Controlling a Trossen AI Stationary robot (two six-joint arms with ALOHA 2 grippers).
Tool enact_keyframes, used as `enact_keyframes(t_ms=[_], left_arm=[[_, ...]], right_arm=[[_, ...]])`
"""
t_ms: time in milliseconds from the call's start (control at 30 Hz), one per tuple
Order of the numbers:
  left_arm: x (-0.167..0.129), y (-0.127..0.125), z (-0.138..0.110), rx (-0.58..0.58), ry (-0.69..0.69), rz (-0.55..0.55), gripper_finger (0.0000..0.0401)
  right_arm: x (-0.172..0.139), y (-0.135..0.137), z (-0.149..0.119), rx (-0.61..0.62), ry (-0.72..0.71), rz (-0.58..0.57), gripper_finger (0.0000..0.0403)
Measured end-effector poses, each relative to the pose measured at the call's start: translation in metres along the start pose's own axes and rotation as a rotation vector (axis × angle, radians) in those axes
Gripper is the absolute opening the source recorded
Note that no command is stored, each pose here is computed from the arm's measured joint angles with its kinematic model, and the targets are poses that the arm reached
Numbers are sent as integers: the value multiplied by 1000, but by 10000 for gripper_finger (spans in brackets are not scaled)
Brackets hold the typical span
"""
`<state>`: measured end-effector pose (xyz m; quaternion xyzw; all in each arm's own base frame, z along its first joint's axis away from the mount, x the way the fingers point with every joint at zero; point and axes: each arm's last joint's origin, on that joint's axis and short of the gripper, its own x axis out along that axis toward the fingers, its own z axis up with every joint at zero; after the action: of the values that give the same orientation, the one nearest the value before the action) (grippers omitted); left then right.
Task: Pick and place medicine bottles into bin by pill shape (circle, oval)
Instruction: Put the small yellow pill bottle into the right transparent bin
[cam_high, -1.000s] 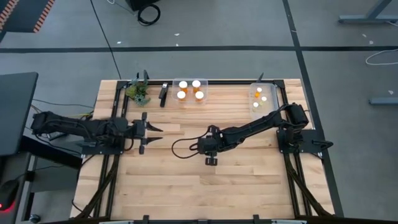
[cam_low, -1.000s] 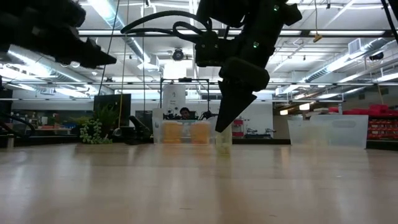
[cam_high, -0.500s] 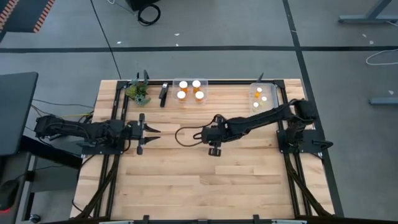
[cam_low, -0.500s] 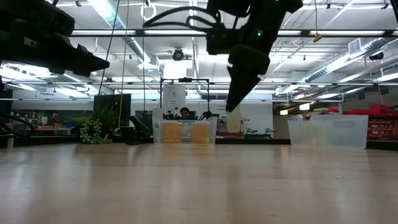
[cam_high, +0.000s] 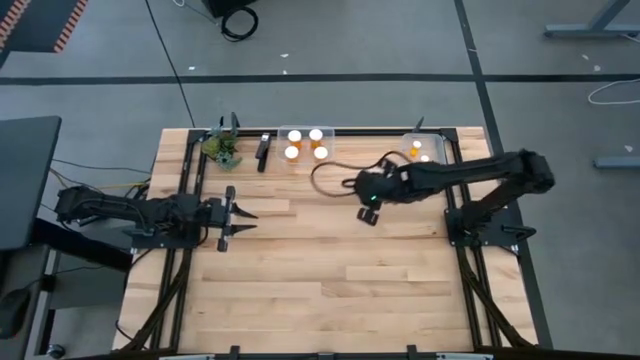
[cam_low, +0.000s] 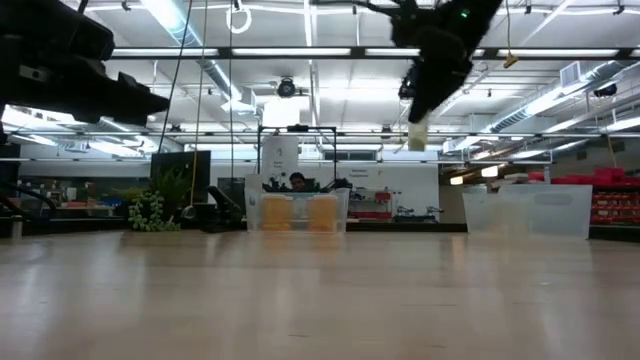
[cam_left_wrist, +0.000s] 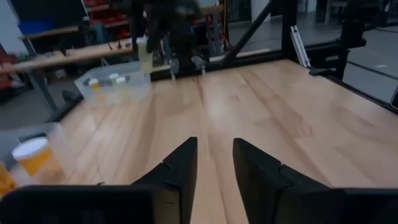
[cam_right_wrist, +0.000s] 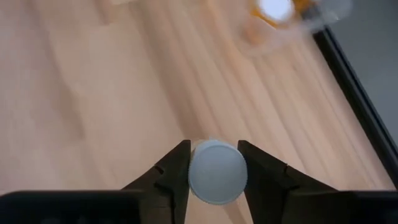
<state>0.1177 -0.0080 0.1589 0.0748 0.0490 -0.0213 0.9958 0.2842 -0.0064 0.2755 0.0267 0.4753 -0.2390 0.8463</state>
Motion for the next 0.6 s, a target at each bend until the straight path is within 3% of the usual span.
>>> enact_keyframes(t_ms=[267, 600], left_arm=[[-1, 1, 8, 47, -82, 14, 107], [-1, 1, 8, 47, -79, 14, 107]], right_arm=[[0, -63, -40, 263, 25, -103, 135], [3, -122, -62, 593, 157, -275, 134]])
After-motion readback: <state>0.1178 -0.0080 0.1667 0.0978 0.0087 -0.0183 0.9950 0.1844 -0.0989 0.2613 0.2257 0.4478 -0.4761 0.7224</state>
